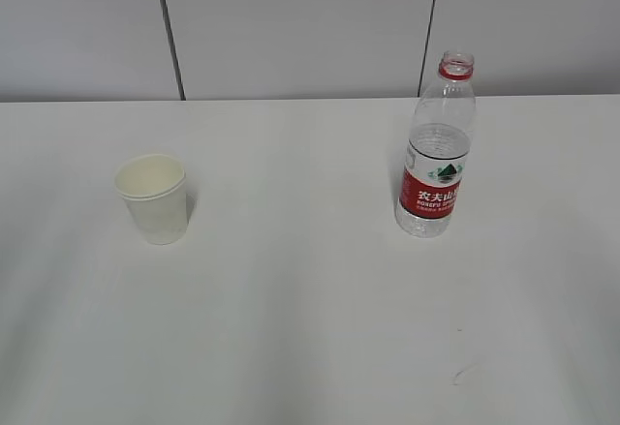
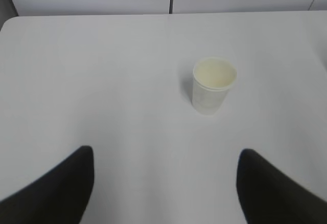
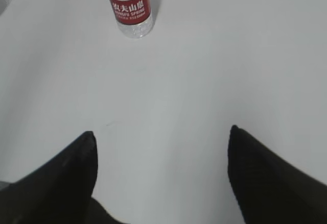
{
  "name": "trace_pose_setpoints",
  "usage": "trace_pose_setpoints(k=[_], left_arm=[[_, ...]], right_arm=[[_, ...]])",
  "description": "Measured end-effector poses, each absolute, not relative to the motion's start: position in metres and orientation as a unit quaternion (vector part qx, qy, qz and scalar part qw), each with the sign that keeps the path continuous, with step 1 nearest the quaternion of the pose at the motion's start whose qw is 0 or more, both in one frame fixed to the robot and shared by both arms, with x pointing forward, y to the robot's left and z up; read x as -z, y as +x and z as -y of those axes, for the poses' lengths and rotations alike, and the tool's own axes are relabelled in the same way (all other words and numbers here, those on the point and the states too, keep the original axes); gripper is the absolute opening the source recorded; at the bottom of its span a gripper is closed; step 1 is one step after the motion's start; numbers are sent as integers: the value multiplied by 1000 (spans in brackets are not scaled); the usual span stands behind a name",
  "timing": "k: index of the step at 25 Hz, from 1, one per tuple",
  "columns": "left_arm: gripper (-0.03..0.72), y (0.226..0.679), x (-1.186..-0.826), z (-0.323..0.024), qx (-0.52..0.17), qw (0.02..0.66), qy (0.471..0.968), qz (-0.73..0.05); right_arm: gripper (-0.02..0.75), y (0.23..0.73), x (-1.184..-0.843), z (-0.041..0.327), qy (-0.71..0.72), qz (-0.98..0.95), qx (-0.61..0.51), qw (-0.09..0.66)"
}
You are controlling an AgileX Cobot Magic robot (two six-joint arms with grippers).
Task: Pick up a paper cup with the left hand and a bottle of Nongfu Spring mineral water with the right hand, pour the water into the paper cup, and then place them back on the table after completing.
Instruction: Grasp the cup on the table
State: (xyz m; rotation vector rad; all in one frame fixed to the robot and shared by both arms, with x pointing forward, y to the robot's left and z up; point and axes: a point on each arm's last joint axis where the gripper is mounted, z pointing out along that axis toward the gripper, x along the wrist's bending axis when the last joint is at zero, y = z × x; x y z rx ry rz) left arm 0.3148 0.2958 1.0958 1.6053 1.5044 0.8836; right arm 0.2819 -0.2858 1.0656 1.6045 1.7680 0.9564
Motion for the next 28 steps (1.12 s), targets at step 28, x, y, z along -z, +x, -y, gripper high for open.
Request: trace_pose_setpoints(k=[28], left_arm=[[492, 420, -971, -281, -387, 447, 600, -539]], right_arm=[[587, 361, -1058, 298, 570, -549, -445, 420]])
